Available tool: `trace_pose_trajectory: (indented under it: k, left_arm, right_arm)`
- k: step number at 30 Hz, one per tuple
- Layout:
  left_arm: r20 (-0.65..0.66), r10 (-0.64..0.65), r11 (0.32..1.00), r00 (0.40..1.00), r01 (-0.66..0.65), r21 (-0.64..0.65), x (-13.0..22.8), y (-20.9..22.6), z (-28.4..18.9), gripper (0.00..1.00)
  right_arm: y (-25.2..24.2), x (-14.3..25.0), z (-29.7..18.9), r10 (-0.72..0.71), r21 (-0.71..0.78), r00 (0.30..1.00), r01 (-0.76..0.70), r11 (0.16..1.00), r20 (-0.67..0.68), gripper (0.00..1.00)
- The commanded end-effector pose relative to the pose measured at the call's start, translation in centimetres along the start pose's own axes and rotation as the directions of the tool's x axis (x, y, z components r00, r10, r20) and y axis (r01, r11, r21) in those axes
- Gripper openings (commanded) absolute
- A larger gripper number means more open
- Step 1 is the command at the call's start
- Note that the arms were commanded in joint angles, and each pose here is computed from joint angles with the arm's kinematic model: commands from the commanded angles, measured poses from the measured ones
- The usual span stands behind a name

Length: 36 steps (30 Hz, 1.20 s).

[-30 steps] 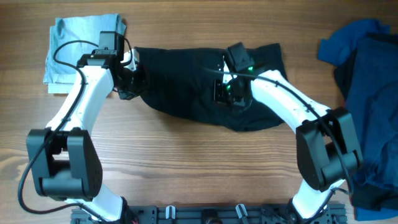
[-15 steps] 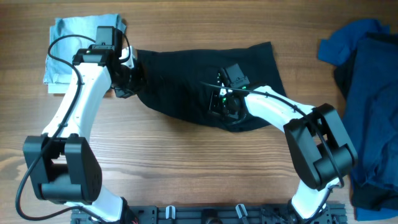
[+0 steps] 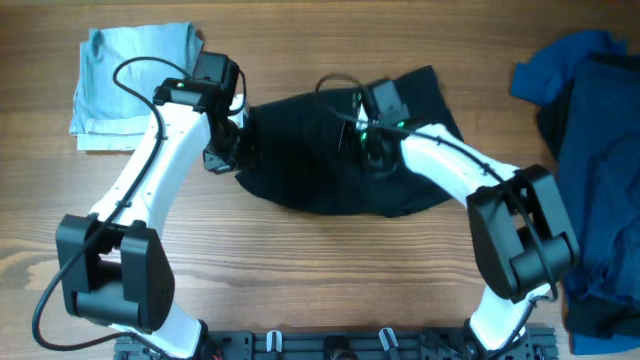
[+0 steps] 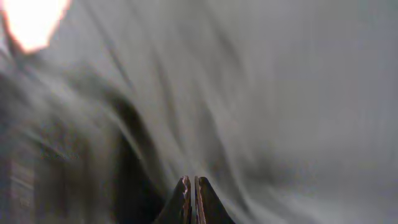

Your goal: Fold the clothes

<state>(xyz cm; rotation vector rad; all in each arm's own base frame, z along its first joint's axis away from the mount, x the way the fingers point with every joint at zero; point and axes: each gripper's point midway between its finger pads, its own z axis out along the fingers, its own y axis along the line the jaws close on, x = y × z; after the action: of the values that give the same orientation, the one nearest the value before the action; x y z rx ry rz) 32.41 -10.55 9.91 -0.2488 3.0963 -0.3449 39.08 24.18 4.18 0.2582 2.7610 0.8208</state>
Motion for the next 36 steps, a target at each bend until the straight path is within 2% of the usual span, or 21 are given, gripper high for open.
trace_pose_trajectory:
  k: [1, 6, 11, 15, 21, 25, 30, 36]
  left_arm:
    - [0.094, 0.056, 0.997, 0.994, -0.051, -0.058, -0.4, -0.2, -2.5, 0.04]
    - [0.202, 0.075, 0.997, 0.977, -0.072, -0.020, -1.1, -1.2, -5.7, 0.04]
    - [0.280, 0.104, 0.993, 0.954, -0.113, 0.016, -1.0, -2.8, -8.6, 0.04]
    - [0.284, 0.150, 0.987, 0.947, -0.162, 0.019, -0.3, -4.1, -8.6, 0.04]
    - [0.272, 0.228, 0.970, 0.935, -0.241, 0.016, 0.8, -5.9, -8.2, 0.04]
    - [0.266, 0.259, 0.963, 0.928, -0.270, 0.005, 1.3, -6.5, -8.0, 0.04]
    - [0.230, 0.262, 0.964, 0.937, -0.267, -0.007, 2.2, -6.1, -7.8, 0.04]
    - [0.199, 0.260, 0.965, 0.945, -0.261, -0.024, 2.8, -5.5, -7.6, 0.04]
  right_arm:
    - [-0.2, -3.1, -0.4, -0.017, 0.016, 0.995, 0.016, 1.000, 0.096, 0.04]
    - [-0.5, -3.2, 0.4, -0.029, 0.026, 0.995, 0.027, 0.999, 0.099, 0.04]
    - [-0.4, -1.4, 2.9, -0.048, 0.020, 0.998, 0.048, 0.999, 0.042, 0.04]
    - [1.7, 1.1, 4.9, -0.094, -0.075, 0.995, 0.092, 0.993, -0.036, 0.04]
    - [2.8, 2.6, 5.5, -0.145, -0.076, 0.988, 0.140, 0.987, -0.052, 0.04]
    - [2.8, 2.1, 5.5, -0.155, -0.058, 0.988, 0.153, 0.986, -0.024, 0.04]
    - [4.7, -1.4, 4.3, -0.236, -0.106, 0.969, 0.243, 0.964, 0.069, 0.04]
    - [5.2, -4.8, 3.6, -0.220, -0.083, 0.956, 0.240, 0.967, 0.196, 0.04]
